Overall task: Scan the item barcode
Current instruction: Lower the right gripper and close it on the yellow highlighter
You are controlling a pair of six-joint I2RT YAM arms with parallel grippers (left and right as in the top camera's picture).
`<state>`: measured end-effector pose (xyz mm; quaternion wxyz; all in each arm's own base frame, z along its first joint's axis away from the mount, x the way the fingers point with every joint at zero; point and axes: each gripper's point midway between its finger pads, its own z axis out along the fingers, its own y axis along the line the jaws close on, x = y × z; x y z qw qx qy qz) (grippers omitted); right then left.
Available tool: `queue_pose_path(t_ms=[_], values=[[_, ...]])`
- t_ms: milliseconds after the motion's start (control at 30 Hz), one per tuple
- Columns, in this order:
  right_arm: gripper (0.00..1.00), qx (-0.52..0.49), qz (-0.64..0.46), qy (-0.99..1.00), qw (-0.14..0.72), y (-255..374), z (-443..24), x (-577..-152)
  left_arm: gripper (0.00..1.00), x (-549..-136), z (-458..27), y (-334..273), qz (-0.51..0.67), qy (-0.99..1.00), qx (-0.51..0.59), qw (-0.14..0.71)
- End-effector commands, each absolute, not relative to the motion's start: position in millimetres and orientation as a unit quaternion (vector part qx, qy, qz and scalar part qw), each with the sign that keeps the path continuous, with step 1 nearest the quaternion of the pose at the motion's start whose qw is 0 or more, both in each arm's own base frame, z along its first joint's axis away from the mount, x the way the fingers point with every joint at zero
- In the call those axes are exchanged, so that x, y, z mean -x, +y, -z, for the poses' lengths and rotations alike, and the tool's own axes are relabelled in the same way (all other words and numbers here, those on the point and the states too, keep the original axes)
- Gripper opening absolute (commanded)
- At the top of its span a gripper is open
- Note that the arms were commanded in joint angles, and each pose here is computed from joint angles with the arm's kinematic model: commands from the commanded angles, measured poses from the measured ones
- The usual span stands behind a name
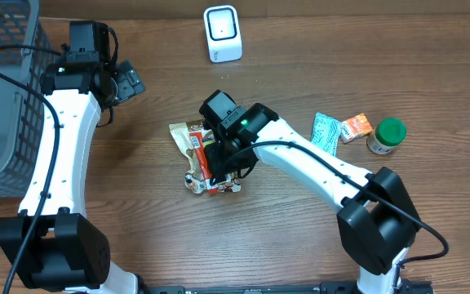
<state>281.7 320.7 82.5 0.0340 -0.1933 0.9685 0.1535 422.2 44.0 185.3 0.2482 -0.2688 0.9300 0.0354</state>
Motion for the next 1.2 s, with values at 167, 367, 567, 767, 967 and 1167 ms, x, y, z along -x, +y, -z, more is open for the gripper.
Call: queue_pose_path(t_ms=[167,367,567,767,967,1167], values=[[0.42,0.181,-0.129,0.975,0.002,319,-46,-280,1.0,-423,-191,46,-0.038,0.93,0.261,0.255],[0.39,0.18,-0.127,0.975,-0.004,319,-43,-279,1.0,-423,-191,46,-0.038,0.93,0.261,0.255],[0.37,0.18,-0.124,0.976,-0.008,318,-40,-278,1.0,-423,-191,46,-0.038,0.93,0.261,0.255],[0.36,0.179,-0.122,0.976,-0.011,316,-40,-277,1.0,-423,-191,46,-0.038,0.93,0.261,0.255],[0.36,0.179,-0.124,0.976,-0.008,318,-40,-278,1.0,-423,-191,46,-0.038,0.93,0.261,0.255],[0.36,0.179,-0.124,0.976,-0.008,318,-40,-278,1.0,-423,-191,46,-0.038,0.93,0.261,0.255]])
